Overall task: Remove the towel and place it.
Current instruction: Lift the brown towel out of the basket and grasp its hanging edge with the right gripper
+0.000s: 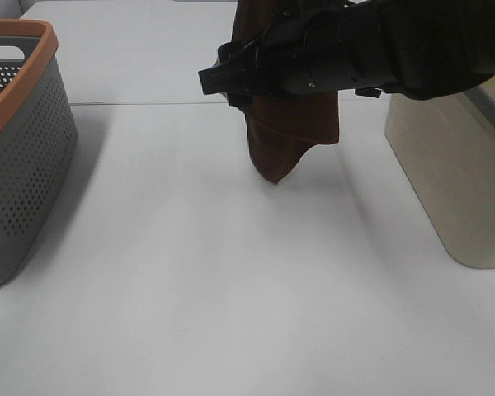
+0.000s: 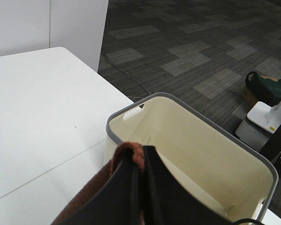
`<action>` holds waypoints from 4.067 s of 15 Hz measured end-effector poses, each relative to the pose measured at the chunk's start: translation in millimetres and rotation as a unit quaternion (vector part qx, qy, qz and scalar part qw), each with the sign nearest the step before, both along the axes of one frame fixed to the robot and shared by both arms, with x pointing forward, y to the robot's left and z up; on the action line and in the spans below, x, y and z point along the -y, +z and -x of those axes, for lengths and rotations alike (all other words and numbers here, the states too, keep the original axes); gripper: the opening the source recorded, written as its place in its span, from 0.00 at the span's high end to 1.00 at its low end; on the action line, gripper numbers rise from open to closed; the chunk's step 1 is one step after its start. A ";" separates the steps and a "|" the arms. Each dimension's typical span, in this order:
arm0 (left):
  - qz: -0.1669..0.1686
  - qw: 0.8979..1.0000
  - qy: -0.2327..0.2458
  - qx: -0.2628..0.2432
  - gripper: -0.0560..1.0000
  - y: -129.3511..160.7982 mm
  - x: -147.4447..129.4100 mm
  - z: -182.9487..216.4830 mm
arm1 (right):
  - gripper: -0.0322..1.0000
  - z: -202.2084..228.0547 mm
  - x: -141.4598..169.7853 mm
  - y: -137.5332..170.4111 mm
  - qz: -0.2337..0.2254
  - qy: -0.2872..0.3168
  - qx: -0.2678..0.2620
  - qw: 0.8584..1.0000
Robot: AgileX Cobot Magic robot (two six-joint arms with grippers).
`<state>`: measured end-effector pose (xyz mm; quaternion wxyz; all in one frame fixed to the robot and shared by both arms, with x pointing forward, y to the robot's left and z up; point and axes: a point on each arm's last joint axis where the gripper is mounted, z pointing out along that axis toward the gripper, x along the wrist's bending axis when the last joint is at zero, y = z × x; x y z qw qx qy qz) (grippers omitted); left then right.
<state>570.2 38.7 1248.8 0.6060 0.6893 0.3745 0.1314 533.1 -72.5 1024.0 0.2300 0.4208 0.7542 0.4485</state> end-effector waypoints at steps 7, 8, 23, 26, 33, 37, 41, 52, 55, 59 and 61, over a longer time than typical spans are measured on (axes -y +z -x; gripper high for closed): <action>-0.016 1.000 0.005 0.025 0.95 17.8 -12.8 14.4 | 0.21 -9.6 15.2 2.8 0.003 -0.104 0.022 0.994; -0.018 1.000 0.004 0.025 0.95 18.8 -13.7 15.8 | 0.20 -9.7 15.8 2.6 0.000 -0.111 0.018 0.994; -0.027 1.000 -0.005 -0.007 0.95 18.9 -16.7 23.5 | 0.46 -9.4 16.6 1.5 -0.006 -0.120 0.008 0.993; -0.023 1.000 -0.009 -0.012 0.95 18.8 -16.1 24.2 | 0.61 -9.4 16.6 1.5 -0.005 -0.119 0.008 0.993; -0.045 0.999 0.012 0.017 0.95 19.4 -19.7 20.1 | 0.81 -9.2 16.2 1.5 -0.006 -0.117 0.007 0.993; -0.045 0.999 0.012 0.017 0.95 19.4 -19.7 20.1 | 0.69 -9.0 15.8 1.3 -0.008 -0.115 0.006 0.993; -0.045 0.999 0.012 0.017 0.95 19.4 -19.7 20.1 | 0.63 -8.9 15.7 1.3 -0.008 -0.115 0.005 0.993; -0.045 0.999 0.012 0.017 0.95 19.4 -19.7 20.1 | 0.30 -8.9 15.7 1.3 -0.008 -0.115 0.005 0.993; -0.045 0.999 0.012 0.017 0.95 19.4 -19.7 20.1 | 0.29 -8.9 15.7 1.3 -0.006 -0.114 0.006 0.993; -0.052 0.998 0.016 0.021 0.95 19.2 -20.5 19.4 | 0.31 -8.8 15.8 1.0 0.010 -0.104 0.012 0.994; -0.054 0.998 0.017 0.023 0.95 19.1 -20.7 19.2 | 0.32 -8.6 15.6 0.7 0.012 -0.102 0.011 0.995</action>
